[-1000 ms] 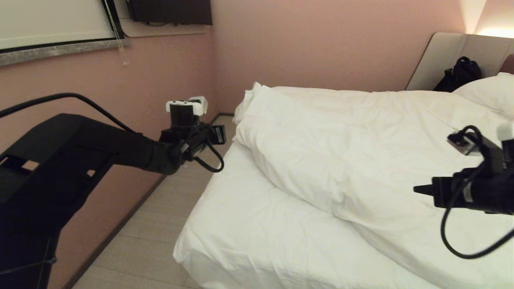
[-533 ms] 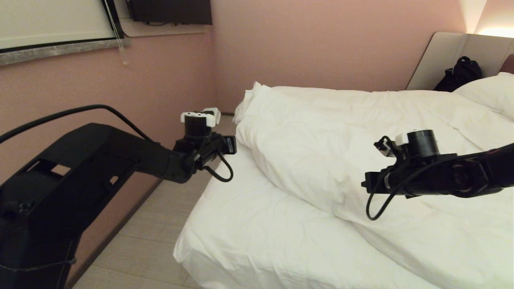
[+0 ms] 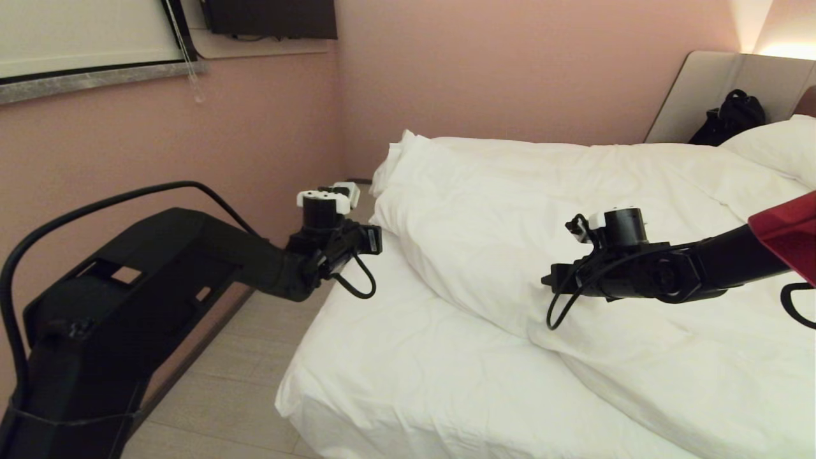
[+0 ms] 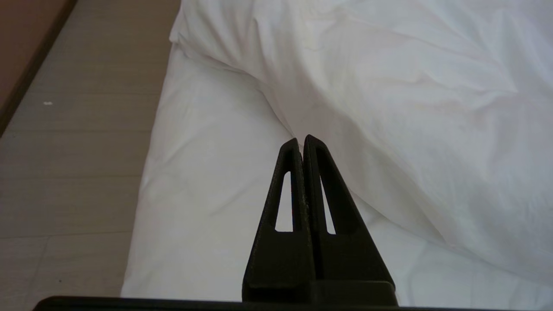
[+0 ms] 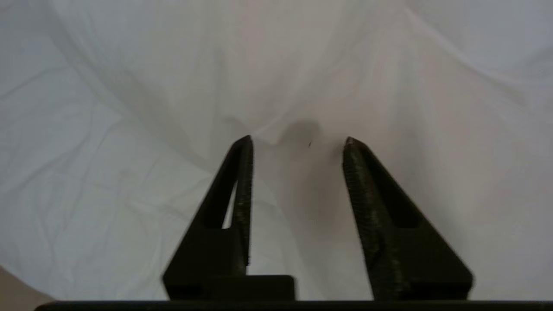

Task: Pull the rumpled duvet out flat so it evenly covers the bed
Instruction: Hold the folded corner of the quilt

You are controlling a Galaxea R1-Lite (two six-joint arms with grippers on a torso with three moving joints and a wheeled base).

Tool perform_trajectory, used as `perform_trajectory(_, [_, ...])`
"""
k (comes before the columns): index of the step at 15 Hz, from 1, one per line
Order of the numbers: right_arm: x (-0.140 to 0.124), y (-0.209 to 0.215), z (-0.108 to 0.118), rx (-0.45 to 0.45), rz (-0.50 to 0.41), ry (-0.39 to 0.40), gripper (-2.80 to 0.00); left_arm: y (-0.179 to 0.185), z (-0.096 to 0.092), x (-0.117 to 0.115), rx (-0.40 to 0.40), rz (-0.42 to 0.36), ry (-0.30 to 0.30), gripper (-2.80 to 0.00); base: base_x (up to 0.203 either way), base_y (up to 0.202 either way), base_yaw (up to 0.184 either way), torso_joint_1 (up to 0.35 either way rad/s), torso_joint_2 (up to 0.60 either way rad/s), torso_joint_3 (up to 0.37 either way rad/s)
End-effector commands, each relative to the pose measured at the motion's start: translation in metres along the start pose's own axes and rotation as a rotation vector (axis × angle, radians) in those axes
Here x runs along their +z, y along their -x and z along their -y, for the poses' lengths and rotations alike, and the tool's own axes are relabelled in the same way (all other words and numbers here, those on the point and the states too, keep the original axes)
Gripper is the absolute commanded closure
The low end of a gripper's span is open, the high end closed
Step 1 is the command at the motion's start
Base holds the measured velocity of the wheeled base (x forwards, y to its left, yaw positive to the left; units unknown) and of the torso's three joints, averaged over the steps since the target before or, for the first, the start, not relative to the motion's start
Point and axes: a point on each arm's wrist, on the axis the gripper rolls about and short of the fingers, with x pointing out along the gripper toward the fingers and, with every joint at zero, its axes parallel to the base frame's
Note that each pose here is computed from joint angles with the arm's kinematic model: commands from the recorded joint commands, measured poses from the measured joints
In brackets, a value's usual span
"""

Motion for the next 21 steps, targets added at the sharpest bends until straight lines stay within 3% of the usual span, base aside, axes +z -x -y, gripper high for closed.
perform_trajectory(1, [0.005, 0.000, 0.000, -0.049, 0.023, 0.032, -2.80, -0.003, -0.001, -0.006, 0.002, -0.010, 0.002, 0.00, 0.000, 0.000, 0.000, 0.000, 0.00, 0.000])
perform_trajectory(6, [-0.009, -0.018, 0.005, -0.145, -0.028, 0.139, -2.80, -0.006, -0.002, -0.012, 0.004, -0.019, 0.001, 0.00, 0.000, 0.000, 0.000, 0.000, 0.00, 0.000])
perform_trajectory(16, [-0.052, -0.105, 0.017, -0.231, -0.142, 0.185, -2.80, -0.008, -0.002, -0.016, 0.005, -0.025, 0.001, 0.00, 0.000, 0.000, 0.000, 0.000, 0.00, 0.000])
perform_trajectory(17, [-0.055, -0.106, 0.017, -0.230, -0.159, 0.186, 0.00, -0.008, -0.002, -0.017, 0.005, -0.026, 0.001, 0.00, 0.000, 0.000, 0.000, 0.000, 0.00, 0.000])
perform_trajectory(21, [-0.056, -0.105, 0.018, -0.226, -0.165, 0.182, 0.00, -0.009, -0.002, -0.018, 0.005, -0.028, 0.002, 0.00, 0.000, 0.000, 0.000, 0.000, 0.00, 0.000])
